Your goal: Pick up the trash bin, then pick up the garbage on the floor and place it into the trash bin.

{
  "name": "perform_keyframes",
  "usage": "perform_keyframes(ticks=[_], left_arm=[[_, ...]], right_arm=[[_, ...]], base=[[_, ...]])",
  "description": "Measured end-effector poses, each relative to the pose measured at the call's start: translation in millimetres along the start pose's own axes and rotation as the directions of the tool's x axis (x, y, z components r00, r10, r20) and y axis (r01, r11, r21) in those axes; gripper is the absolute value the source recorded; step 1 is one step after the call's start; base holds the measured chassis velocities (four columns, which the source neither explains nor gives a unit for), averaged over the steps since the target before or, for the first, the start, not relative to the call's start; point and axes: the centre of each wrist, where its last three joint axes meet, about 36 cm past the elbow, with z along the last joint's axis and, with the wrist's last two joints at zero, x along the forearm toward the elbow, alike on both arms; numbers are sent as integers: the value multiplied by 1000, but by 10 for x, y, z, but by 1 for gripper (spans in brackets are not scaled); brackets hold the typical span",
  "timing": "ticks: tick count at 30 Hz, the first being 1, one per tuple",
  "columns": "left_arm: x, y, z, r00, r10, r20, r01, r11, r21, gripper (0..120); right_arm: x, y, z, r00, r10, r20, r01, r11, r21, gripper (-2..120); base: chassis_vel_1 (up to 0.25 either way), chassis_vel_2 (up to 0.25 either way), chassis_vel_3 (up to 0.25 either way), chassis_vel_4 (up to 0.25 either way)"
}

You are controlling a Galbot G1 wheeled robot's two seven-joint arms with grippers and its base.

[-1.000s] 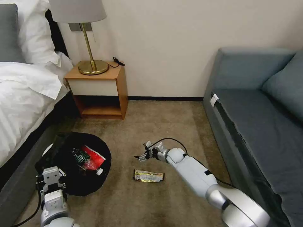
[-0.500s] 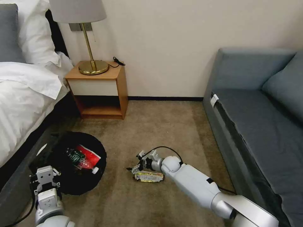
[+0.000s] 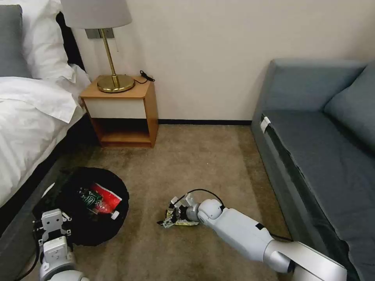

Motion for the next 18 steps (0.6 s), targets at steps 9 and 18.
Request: perform_keyframes(ticks=[9,18], left_arm=[[28,-1,-17,1000,1,2,-1,1000,-2,1],[34,6,16,1000,2,0,-2,1000,-5,1]], right_arm=[[-2,-212,269,995,72,-69,-71,997,20,100],[15,-315,355,990,104,-91,-101,994,36,100]], base=[[0,0,0,0],[0,0,0,0]])
